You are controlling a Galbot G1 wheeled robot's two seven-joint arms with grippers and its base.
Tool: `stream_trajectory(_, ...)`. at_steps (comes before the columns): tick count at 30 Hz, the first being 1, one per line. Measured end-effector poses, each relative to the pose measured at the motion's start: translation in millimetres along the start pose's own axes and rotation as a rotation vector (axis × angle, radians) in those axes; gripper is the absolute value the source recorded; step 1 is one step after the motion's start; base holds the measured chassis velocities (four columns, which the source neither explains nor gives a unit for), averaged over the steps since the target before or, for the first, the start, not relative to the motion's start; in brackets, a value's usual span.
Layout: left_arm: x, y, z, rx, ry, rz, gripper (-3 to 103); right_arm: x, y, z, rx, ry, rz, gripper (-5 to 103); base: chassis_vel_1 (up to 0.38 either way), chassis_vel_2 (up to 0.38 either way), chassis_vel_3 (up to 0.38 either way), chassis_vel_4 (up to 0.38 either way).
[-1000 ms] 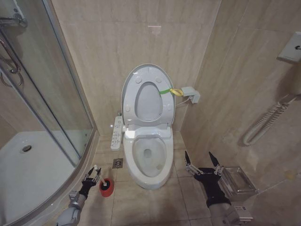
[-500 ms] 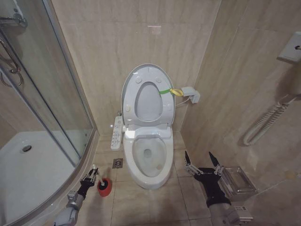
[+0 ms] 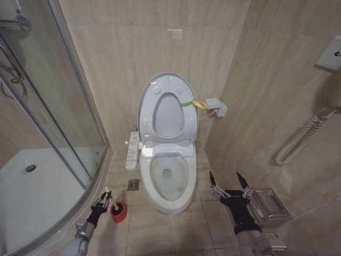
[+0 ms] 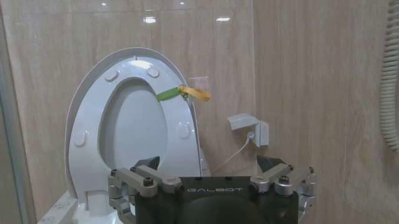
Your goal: Open the toilet lid, clean the toilet bowl with a toilet brush, close the toilet lid, and flush.
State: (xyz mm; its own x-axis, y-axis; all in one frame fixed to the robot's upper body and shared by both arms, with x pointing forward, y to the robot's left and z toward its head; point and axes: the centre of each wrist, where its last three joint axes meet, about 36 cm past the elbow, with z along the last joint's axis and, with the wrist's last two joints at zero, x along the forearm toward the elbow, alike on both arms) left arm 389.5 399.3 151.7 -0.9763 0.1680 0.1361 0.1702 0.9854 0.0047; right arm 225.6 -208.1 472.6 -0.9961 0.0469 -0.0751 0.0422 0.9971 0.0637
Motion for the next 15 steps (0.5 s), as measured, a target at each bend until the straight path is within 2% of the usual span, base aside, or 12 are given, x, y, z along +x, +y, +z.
stream_trajectory(15, 32.2, -9.0, -10.8, -0.008, -0.005, -0.003, 24, 0.0, 0.0, 0.0, 0.000, 0.000, 0.000, 100, 0.000, 0.000, 0.000, 0.000)
